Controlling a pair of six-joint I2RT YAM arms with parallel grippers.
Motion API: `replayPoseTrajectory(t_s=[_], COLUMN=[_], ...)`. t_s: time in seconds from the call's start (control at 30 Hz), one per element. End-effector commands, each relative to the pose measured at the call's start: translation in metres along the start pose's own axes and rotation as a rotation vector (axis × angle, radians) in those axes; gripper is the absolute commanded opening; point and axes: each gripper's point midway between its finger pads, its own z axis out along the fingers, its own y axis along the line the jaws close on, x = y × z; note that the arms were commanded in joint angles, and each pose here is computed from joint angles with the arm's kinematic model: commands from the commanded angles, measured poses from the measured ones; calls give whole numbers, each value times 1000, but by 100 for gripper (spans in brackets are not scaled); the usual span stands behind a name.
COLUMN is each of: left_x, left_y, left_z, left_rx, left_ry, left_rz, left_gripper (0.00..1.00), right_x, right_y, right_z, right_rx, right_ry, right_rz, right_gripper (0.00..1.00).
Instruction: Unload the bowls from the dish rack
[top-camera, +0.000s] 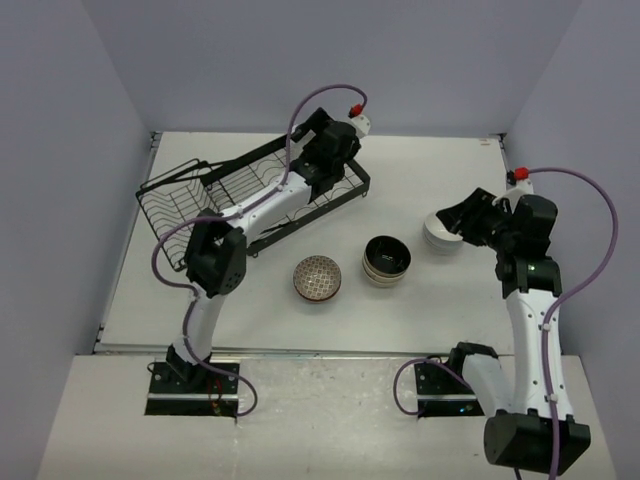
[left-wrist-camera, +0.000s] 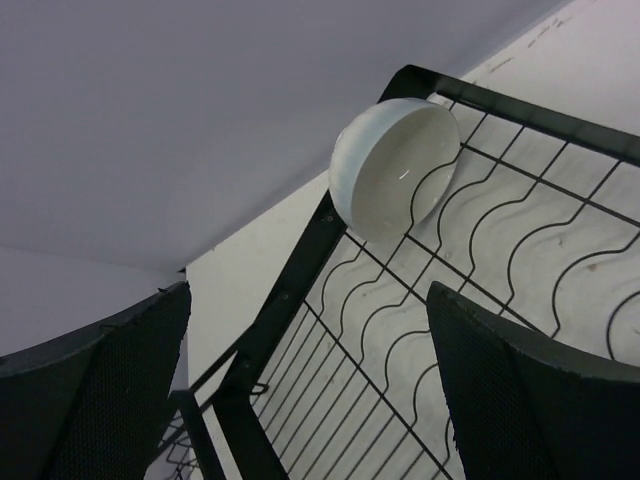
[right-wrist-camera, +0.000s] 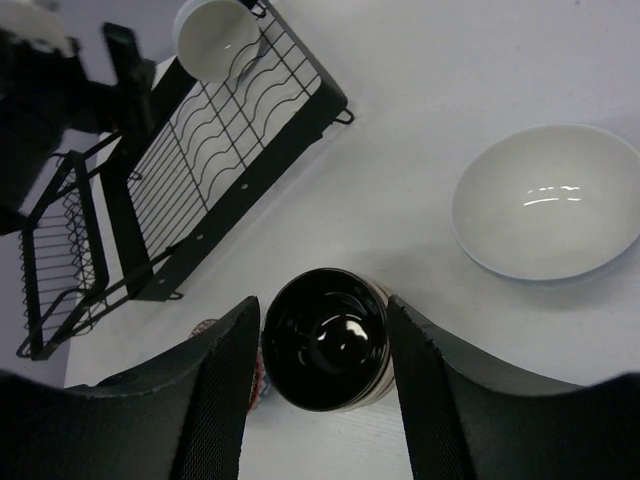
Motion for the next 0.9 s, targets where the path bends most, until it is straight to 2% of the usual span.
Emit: replayPoseTrajectory(t_s=[0.0,0.17,0.37,0.67,0.77,0.8,0.87], left_x=[-13,-7,24,58,60,62,63], left_y=[31,-4,6,0,-8,-12,-14], left_z=[37,81,123,161,169,171,174], left_rx=[-88,-36,-97,-69,-61,-58,-63], left_ry=[-53,-113,-69,-66,-79,-81,-81], left_rz=[122,195,159,105,91,86,68], left_gripper=[100,100,99,92,84,76,66], right_x=[-3,-4,-2,3,3,3,4], right_y=[28,38,51,60,61,61,61], right_z=[-8,-16,-24,-25,-26,-25,-26], right_rx=[-135,-168,-224,-249,-250,-249,-246], right_ry=[-24,-37,-44,-29,-31,-30,-29], right_rz=[-40,-71,-97,-115,-121,-121,-124], right_gripper=[55,55,54,53,52,52,52])
